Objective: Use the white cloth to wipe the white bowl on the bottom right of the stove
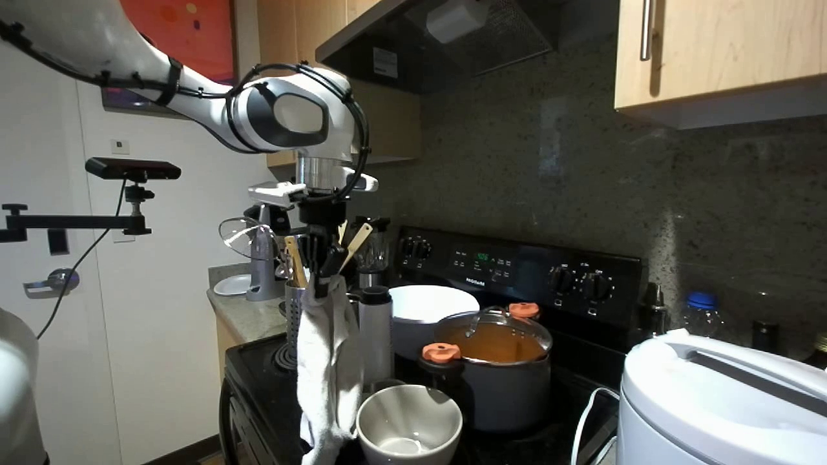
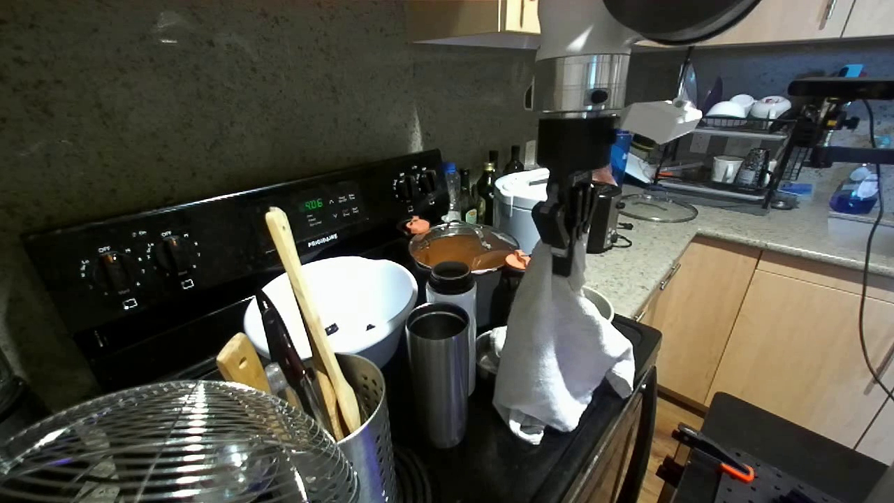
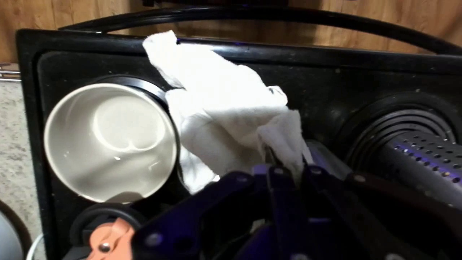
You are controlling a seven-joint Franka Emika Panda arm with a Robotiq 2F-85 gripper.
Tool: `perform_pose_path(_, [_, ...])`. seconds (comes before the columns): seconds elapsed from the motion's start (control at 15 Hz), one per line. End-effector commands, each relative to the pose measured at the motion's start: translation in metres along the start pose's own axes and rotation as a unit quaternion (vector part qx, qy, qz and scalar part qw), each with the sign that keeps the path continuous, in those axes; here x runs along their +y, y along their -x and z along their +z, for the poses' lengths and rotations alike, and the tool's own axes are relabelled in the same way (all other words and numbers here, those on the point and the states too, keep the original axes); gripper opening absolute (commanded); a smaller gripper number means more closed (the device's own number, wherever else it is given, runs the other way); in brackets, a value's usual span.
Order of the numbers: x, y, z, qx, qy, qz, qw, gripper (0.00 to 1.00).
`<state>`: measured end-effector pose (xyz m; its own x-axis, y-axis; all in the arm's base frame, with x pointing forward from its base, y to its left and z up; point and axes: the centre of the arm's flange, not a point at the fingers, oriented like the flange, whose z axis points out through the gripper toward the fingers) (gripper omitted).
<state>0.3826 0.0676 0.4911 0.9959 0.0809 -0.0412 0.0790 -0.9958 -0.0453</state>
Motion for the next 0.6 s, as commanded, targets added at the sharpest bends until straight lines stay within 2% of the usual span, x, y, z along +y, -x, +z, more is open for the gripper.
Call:
perform_pose_path(0.0, [-0.014,0.004,0.011,-0.016,-0.051,-0.039,0.9978,0.04])
perform_pose_path(0.07, [-0.018,0.004,0.017,-0.015,-0.057,-0.046,0.9972,0.04])
perform_pose_path(0.4, [-0.026,-0.002,0.071,0.004,-0.026,-0.067,0.9974,0.04])
perform_pose_path(0.53, [-0.03,-0.004,0.098,0.013,-0.027,-0.077,0.9966,0.04])
